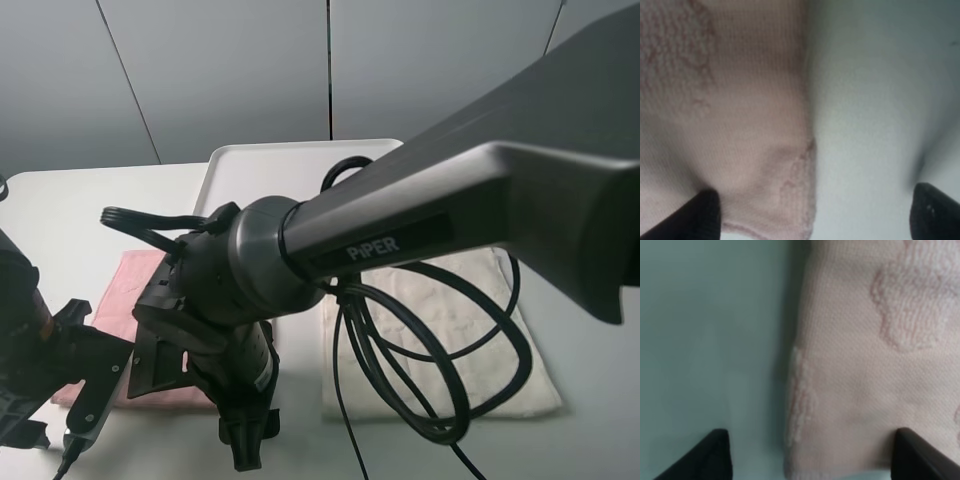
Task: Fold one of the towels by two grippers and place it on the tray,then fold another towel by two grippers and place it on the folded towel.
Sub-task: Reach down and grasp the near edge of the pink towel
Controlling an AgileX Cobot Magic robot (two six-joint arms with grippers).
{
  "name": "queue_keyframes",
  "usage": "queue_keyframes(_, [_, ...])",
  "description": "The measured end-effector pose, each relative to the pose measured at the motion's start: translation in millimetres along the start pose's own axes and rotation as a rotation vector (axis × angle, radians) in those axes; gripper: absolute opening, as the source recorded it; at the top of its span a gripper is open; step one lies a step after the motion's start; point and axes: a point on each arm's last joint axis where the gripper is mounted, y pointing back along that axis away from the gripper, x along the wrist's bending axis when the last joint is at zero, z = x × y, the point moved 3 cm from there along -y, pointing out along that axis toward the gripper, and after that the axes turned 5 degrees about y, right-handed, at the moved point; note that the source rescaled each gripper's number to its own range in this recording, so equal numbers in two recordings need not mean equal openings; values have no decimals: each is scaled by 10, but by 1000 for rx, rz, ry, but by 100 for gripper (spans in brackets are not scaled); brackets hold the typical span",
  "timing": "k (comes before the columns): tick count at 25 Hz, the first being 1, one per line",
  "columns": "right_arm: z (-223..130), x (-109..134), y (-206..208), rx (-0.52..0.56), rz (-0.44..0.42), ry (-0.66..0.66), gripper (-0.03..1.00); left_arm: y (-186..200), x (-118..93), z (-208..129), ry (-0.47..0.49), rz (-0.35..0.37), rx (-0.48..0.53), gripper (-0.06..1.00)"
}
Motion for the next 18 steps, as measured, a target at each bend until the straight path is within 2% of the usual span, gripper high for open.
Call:
queue_keyframes(4, [6, 12, 0, -5, 10, -10, 62, 0, 2, 1, 0, 1, -1, 99])
queue_keyframes(9, [32, 11, -1, -26, 10, -21, 30, 0, 2, 1, 0, 1, -1, 99])
queue_keyframes(14, [27, -34, -17, -20, -29, 13, 6, 0, 3, 3, 0, 3, -2, 99])
queue_keyframes(15, [24, -40, -24, -17, -34, 19, 3, 0, 5, 4, 0, 4, -3, 99])
queue_keyframes(18, [22, -57, -22, -15, -48, 32, 2, 0, 9, 8, 2, 7, -6, 99])
